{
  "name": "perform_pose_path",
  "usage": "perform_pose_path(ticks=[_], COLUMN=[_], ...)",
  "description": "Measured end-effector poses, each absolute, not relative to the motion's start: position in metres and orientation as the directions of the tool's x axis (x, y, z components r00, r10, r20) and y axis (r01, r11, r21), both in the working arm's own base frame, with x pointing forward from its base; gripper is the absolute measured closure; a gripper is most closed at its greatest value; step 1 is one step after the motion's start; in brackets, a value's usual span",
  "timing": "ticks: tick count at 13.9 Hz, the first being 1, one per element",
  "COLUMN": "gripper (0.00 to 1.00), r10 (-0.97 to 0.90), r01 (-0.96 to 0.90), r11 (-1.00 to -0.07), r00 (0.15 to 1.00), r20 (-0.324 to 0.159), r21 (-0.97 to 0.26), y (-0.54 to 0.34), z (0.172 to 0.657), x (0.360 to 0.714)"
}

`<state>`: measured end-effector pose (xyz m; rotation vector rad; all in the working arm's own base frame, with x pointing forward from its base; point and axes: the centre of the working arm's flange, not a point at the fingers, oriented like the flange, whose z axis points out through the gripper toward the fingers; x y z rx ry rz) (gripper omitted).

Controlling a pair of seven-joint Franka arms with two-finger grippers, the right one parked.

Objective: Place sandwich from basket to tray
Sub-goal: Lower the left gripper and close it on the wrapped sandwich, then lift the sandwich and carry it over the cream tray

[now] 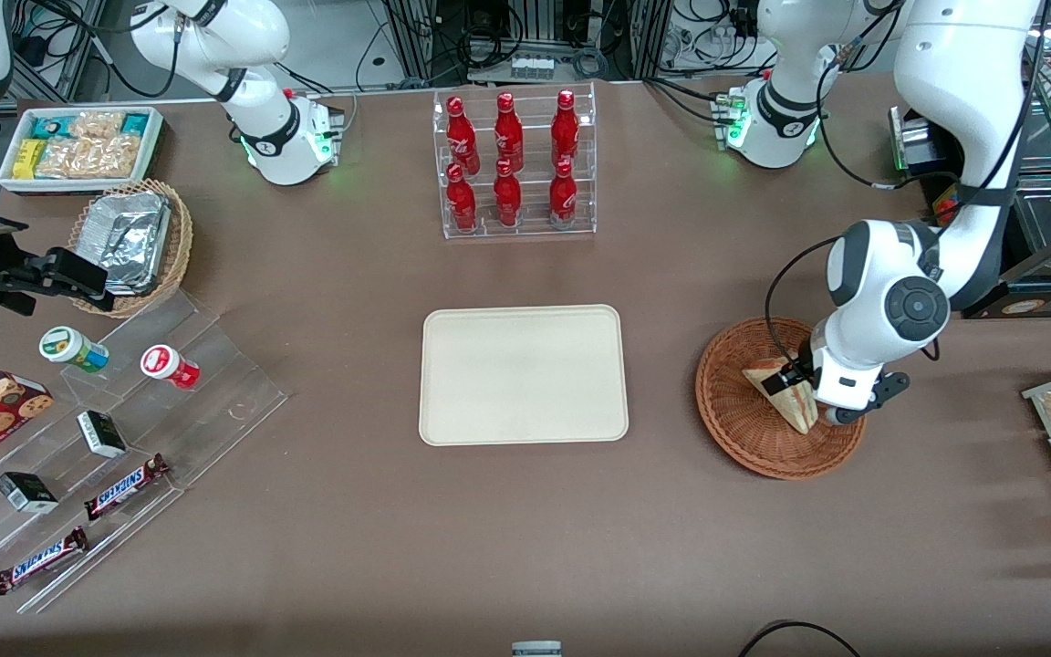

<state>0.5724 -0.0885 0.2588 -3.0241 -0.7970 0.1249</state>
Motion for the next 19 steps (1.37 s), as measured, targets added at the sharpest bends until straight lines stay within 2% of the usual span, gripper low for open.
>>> perform_pose_path(ticks=[1,2,3,6,8,12,15,19], gripper=[0.07,0.07,0.12,0.48,0.62,0.68,0.81,0.81], r10=[0.511,0.533,0.552,0.569,0.568,0.535,0.493,0.420], r01=[0.510,0.533,0.552,0.568,0.568,0.533,0.482,0.409], r11=[-0.860,-0.846,-0.834,-0.822,-0.823,-0.845,-0.867,-0.904], r00=[0.857,0.843,0.832,0.821,0.821,0.843,0.866,0.904], r20=[-0.068,-0.062,-0.060,-0.058,-0.055,-0.059,-0.081,-0.078], r21=[-0.026,-0.022,-0.021,-0.020,-0.018,-0.048,-0.124,-0.121], y=[-0.088,-0.088,-0.088,-0.088,-0.088,-0.088,-0.089,-0.116], z=[0.250,0.241,0.234,0.230,0.232,0.244,0.284,0.337], x=[0.570,0.568,0.565,0.562,0.562,0.564,0.575,0.586])
